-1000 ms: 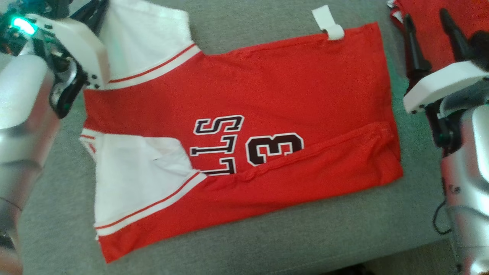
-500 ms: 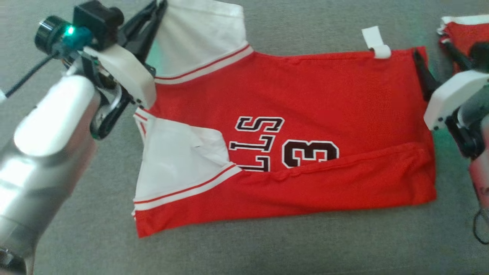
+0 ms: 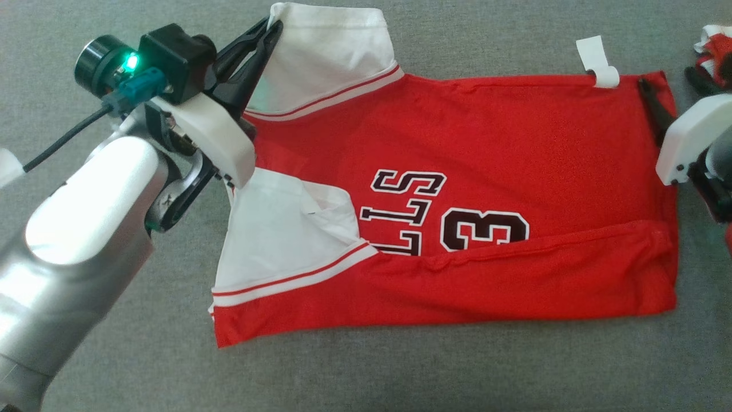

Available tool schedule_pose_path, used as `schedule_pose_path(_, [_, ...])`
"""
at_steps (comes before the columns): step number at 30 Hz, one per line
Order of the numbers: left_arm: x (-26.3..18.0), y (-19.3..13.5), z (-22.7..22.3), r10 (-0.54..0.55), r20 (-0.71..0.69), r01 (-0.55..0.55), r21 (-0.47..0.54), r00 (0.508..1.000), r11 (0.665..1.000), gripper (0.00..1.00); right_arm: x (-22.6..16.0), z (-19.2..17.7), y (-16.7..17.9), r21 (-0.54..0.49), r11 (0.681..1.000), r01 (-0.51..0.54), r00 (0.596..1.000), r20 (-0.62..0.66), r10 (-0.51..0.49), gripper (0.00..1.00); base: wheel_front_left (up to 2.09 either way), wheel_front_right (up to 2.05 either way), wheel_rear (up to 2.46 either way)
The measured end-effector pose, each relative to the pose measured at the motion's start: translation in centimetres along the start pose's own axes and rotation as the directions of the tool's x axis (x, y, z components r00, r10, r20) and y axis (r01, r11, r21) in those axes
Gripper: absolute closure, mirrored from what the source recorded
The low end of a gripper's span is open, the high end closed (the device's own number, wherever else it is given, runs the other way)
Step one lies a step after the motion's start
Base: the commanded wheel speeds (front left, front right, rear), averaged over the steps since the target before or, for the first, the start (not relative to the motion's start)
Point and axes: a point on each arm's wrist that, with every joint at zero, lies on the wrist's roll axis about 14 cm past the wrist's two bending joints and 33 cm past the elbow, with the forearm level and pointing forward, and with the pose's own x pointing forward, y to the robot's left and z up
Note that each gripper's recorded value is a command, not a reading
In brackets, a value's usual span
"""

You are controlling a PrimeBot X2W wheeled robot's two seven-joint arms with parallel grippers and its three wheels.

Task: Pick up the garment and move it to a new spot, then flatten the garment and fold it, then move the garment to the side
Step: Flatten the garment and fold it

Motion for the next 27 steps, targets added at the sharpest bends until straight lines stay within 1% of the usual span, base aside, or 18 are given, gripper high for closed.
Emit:
schedule_pose_path(7, [0.1, -0.1, -0.2, -0.003, -0.006, 0.003, 0.001, 1.0, 1.0, 1.0, 0.7, 0.1, 0.5, -0.02, 1.0, -0.02, 1.0, -0.013, 0.02, 0.0, 0.0, 0.0, 0.0])
schedule_pose_path(8, [0.2, -0.1, -0.2, -0.003, -0.008, 0.003, 0.001, 1.0, 1.0, 1.0, 0.7, 0.1, 0.7, -0.023, 0.999, -0.025, 1.0, -0.015, 0.025, 0.47, 0.0, 0.0, 0.0])
schedule_pose_path(9, [0.2, -0.1, -0.2, -0.003, -0.008, 0.003, 0.001, 1.0, 1.0, 1.0, 0.7, 0.2, 0.8, -0.026, 0.999, -0.029, 0.999, -0.016, 0.028, 0.75, 0.0, 0.0, 0.0])
schedule_pose_path(10, [0.2, -0.1, -0.2, -0.003, -0.008, 0.003, 0.002, 1.0, 1.0, 1.0, 0.8, 0.3, 1.0, -0.031, 0.999, -0.034, 0.999, -0.015, 0.034, 1.0, 0.0, 0.0, 0.0])
schedule_pose_path(14, [0.2, 0.5, -0.3, 0.023, -0.012, -0.023, 0.005, 1.0, 1.0, 1.0, 0.5, 1.0, 1.2, -0.03, 0.999, -0.043, 0.999, 0.022, 0.044, 1.0, 0.0, 0.0, 0.0])
schedule_pose_path(17, [0.3, 1.5, -0.2, 0.055, 0.0, -0.055, 0.005, 0.998, 0.998, 1.0, 0.1, 2.2, 0.8, 0.005, 0.999, -0.036, 0.996, 0.08, 0.036, 1.0, 0.0, 0.0, 0.0])
schedule_pose_path(22, [0.7, 3.2, 0.3, 0.111, 0.037, -0.112, 0.001, 0.993, 0.994, 1.0, -0.3, 5.9, 0.6, 0.082, 0.995, -0.05, 0.978, 0.207, 0.032, 1.0, 0.0, 0.0, 0.0])
schedule_pose_path(27, [1.5, 5.8, 2.6, 0.175, 0.115, -0.181, 0.044, 0.978, 0.983, 1.0, -0.7, 9.2, -0.1, 0.129, 0.99, -0.053, 0.951, 0.31, 0.01, 1.0, 0.0, 0.0, 0.0])
